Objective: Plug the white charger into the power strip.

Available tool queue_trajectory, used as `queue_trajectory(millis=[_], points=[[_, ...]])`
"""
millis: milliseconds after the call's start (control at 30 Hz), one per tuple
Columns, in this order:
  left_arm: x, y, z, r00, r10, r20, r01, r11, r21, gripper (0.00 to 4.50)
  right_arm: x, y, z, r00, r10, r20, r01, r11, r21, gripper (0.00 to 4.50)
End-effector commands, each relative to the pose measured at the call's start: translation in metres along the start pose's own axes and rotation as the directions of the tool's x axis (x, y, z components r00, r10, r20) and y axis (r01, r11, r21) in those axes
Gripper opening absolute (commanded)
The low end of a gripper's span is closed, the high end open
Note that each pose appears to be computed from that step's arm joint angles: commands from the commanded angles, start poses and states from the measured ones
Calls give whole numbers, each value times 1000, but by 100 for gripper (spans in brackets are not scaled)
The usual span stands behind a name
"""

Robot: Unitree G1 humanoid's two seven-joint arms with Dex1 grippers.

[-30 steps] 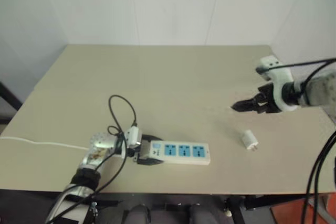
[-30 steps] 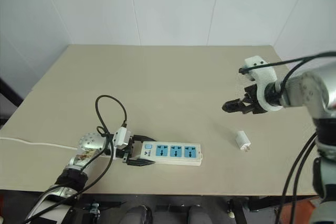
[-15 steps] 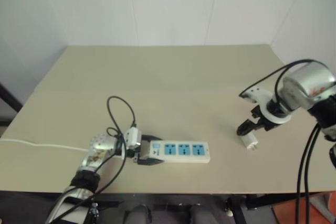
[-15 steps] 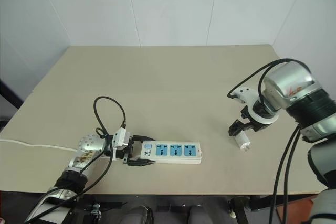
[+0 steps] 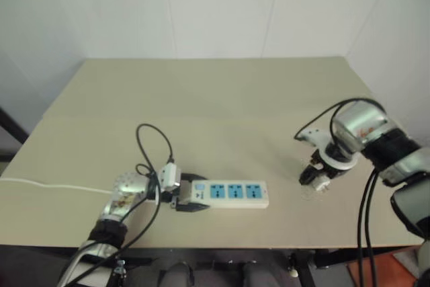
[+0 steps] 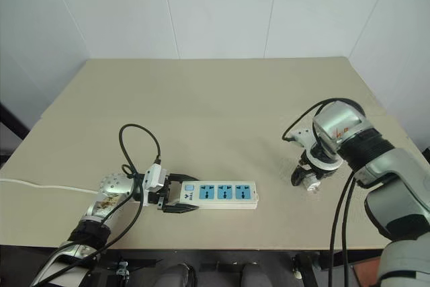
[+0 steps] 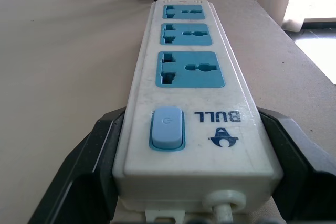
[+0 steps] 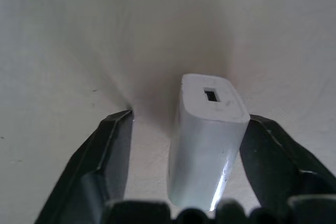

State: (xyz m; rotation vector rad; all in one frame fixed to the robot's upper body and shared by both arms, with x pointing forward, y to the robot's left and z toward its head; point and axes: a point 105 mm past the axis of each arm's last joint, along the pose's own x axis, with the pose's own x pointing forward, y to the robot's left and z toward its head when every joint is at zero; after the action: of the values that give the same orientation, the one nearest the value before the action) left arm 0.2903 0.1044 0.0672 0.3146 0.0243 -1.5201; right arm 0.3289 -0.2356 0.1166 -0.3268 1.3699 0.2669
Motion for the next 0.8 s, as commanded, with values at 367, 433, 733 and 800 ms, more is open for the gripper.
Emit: queue_trajectory(millis=[367, 433, 733, 800], points=[[0, -13, -25, 995, -40, -89, 32, 996, -87, 329, -33, 1, 39, 963, 22, 270, -3, 997, -73, 110], [-1, -12, -24, 995, -45, -92, 37, 996, -87, 329, -60, 4, 67, 871, 60, 488, 4, 992, -129, 110], [-4, -6, -24, 992, -65, -112, 54, 994, -99, 329, -136, 51, 90, 108, 333, 937, -73, 942, -327, 110], [-5, -4, -23, 992, -63, -114, 52, 994, -100, 329, -132, 62, 82, 37, 367, 930, -93, 927, -362, 110]])
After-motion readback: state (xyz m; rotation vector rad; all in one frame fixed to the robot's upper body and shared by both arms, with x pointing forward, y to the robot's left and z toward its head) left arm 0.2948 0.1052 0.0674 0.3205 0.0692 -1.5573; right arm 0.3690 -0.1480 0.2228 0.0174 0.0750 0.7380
